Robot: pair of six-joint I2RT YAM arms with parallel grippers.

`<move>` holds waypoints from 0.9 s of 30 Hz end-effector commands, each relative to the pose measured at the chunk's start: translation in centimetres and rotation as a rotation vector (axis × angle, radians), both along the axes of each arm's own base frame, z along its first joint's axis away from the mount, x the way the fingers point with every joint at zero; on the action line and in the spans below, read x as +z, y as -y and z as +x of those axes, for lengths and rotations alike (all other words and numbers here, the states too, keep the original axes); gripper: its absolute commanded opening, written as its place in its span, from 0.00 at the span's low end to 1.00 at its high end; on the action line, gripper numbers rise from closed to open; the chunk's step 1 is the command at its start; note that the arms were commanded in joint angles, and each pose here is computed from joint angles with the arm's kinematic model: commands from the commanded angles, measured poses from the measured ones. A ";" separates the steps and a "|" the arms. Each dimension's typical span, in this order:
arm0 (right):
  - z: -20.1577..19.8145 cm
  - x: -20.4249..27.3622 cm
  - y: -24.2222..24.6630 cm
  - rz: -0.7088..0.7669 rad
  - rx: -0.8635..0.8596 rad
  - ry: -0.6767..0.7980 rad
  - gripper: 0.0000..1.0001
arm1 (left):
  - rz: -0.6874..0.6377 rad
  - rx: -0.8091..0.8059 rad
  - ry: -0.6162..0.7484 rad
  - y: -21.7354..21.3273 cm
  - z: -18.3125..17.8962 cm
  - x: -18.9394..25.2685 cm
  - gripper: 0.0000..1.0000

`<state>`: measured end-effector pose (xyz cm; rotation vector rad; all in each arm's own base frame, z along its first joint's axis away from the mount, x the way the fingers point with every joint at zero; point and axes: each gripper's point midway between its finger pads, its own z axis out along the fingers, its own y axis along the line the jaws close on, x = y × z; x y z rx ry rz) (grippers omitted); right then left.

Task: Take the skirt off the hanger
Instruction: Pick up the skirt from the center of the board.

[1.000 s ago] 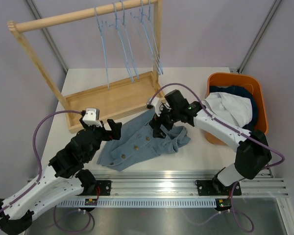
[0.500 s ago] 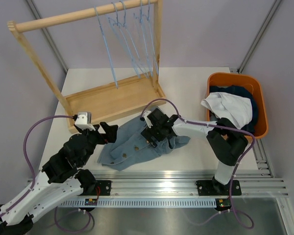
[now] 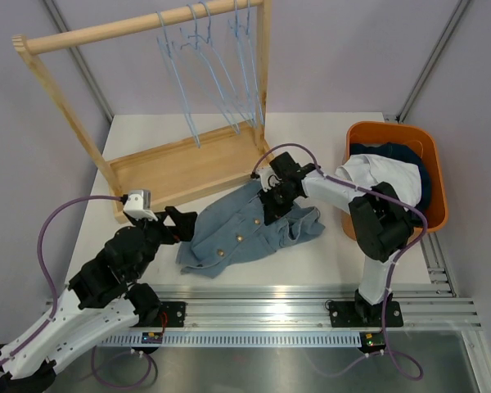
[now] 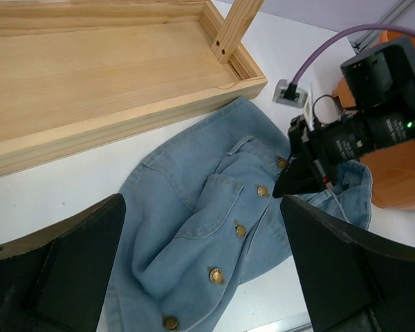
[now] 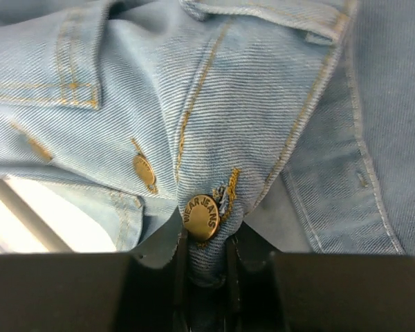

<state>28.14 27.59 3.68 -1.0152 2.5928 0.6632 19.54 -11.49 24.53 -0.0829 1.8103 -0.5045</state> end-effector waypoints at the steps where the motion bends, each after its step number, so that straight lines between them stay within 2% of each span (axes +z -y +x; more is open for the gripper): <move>1: -1.6 5.0 0.1 0.149 0.173 -0.041 0.00 | -0.044 -0.018 0.022 0.6 0.0 0.6 0.99; 3: -2.5 7.3 0.4 0.192 0.235 -0.024 0.00 | -0.047 -0.020 0.025 0.8 0.2 0.7 0.99; 8: -1.9 16.0 1.0 0.320 0.276 0.235 0.00 | -0.017 -0.040 0.035 1.4 0.6 0.8 0.99; 12: 0.0 21.3 3.9 0.385 0.186 0.339 0.00 | 0.011 -0.048 0.049 1.6 0.9 1.2 0.99; 17: 2.2 27.1 10.2 0.433 0.036 0.473 0.00 | 0.018 -0.045 0.056 1.7 1.1 1.2 0.99; 24: 2.9 38.3 15.8 0.497 -0.094 0.771 0.00 | 0.030 -0.041 0.069 1.6 1.2 1.1 0.99; 26: 2.8 40.9 16.6 0.529 -0.151 0.815 0.00 | 0.036 -0.043 0.074 1.5 1.2 1.3 0.99; 27: 3.2 43.1 17.7 0.526 -0.182 0.896 0.00 | 0.039 -0.043 0.075 1.5 1.2 1.3 0.99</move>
